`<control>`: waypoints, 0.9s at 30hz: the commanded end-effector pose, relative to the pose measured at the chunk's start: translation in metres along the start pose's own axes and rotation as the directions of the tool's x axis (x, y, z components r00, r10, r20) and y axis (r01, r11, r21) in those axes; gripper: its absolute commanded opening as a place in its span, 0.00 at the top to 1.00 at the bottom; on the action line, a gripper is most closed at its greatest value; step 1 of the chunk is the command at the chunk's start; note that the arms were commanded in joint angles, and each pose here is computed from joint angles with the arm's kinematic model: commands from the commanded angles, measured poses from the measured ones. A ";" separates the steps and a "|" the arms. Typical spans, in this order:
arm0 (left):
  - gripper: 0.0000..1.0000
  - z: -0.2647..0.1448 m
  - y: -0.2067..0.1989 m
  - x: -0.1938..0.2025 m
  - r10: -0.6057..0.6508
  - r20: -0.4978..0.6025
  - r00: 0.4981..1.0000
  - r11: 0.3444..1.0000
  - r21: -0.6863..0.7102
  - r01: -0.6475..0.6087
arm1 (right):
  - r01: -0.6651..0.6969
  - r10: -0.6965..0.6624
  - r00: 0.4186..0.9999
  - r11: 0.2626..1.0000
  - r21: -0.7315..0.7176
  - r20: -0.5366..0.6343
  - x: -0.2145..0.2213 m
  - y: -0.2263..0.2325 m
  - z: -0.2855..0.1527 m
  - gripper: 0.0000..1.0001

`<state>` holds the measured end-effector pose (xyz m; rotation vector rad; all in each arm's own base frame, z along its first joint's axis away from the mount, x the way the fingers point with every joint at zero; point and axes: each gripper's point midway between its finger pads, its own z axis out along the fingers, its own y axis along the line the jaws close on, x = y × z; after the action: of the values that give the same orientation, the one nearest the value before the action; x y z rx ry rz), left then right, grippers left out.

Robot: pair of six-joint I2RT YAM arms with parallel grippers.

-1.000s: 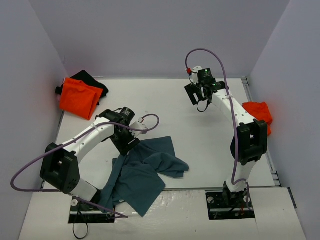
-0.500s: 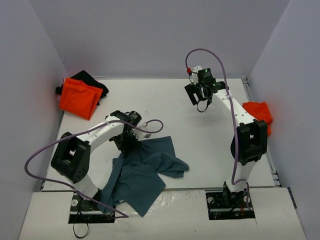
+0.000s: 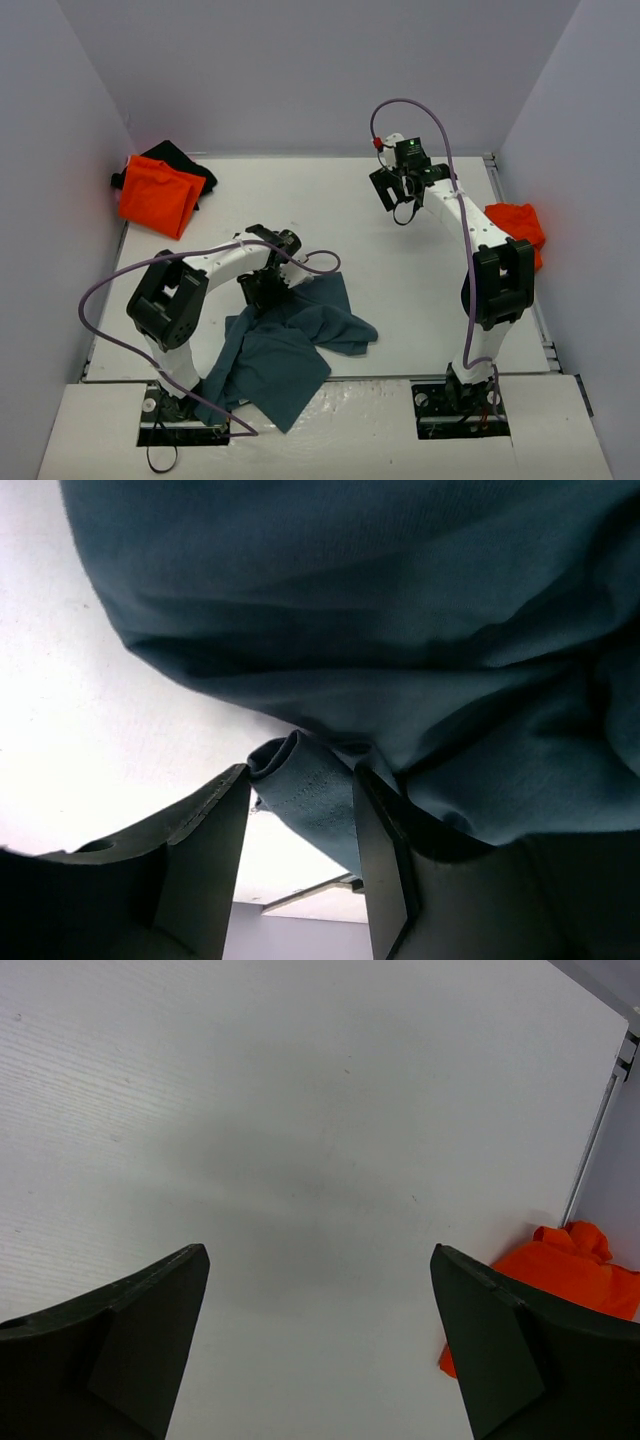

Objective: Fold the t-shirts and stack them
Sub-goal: Flatten out the tshirt

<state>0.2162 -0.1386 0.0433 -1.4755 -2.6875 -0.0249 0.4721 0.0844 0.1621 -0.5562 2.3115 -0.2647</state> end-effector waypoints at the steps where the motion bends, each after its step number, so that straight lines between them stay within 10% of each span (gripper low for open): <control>1: 0.73 -0.011 0.004 -0.006 -0.001 0.001 1.000 0.999 -0.043 0.001 | -0.019 0.015 0.997 0.998 0.057 0.080 -0.021 -0.017 -0.016 0.09; 5: 1.00 -0.009 0.007 -0.006 -0.002 -0.011 1.000 0.999 -0.052 0.002 | -0.019 0.015 0.997 0.998 0.057 0.079 -0.020 -0.016 -0.015 0.09; 17: 1.00 -0.133 0.074 -0.021 -0.091 0.338 0.937 0.949 -0.257 0.185 | -0.009 0.022 0.998 0.981 -0.191 0.066 -0.018 0.036 -0.008 0.06; 27: 1.00 -0.221 0.115 0.016 -0.108 0.522 0.846 0.848 -0.396 0.353 | -0.019 -0.024 0.998 0.766 -0.642 -0.057 0.005 0.131 -0.013 0.05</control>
<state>0.3195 -0.0940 0.2272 -1.3781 -3.4008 -0.2612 0.4482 0.1601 0.1301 -0.7690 2.3949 0.2476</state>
